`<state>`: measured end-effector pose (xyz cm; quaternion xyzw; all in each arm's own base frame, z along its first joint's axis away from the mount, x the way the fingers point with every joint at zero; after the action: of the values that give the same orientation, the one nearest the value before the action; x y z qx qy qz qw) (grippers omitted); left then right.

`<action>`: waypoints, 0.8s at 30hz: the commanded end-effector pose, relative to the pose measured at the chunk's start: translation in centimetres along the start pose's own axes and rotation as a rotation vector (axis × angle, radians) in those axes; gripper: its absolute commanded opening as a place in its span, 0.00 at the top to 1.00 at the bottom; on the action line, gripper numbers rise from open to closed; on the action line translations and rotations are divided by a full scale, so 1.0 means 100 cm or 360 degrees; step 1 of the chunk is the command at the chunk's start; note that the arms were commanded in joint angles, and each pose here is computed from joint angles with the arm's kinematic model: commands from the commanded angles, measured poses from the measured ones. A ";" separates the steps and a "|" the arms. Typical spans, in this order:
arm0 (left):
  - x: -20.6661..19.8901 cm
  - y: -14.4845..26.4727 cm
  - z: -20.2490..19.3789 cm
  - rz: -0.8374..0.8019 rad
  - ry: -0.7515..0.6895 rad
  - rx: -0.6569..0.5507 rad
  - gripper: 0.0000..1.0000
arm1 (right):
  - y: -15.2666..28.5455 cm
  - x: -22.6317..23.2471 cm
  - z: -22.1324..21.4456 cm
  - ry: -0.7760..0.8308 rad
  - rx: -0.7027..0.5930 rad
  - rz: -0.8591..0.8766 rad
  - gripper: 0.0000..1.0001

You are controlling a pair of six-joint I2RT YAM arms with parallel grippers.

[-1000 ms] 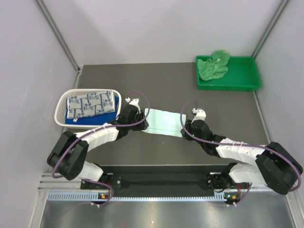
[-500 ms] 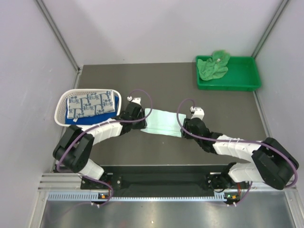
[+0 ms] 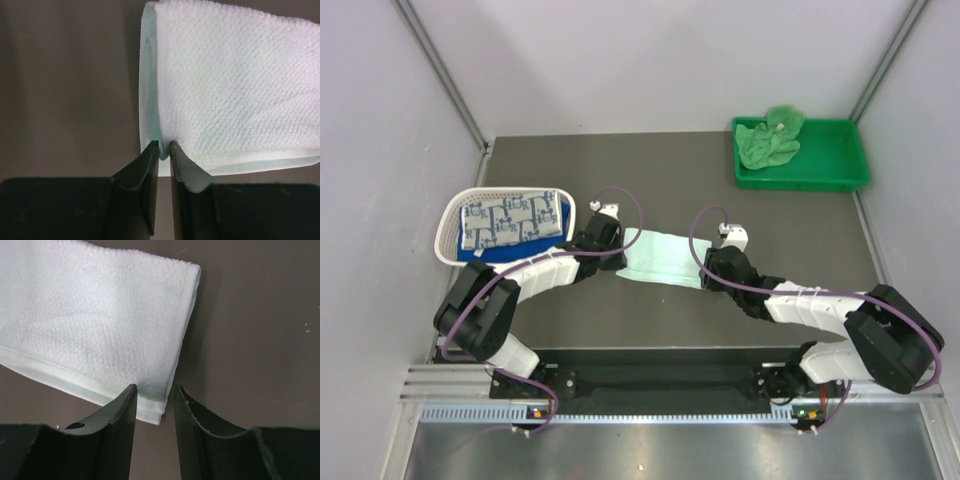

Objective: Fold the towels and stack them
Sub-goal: Fold the towel

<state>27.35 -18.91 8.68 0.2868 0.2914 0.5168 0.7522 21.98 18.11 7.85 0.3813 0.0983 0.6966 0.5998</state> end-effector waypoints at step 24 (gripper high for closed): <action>-0.008 0.013 0.032 -0.0029 -0.0043 -0.0104 1.00 | 0.008 0.021 0.022 -0.0056 -0.0065 0.0023 0.98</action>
<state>27.75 -19.18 9.53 0.2876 0.2876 0.5136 0.7555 21.82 18.07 7.99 0.3956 0.1038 0.6815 0.6069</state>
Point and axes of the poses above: each gripper's point midway between its finger pads, its own y axis back along the fingers, its own x axis along the line the jaws close on, z = x × y, the point moved 6 cm from there along y, back along the fingers, and after that the axes turned 12 degrees about -y, right-handed, at the moved point
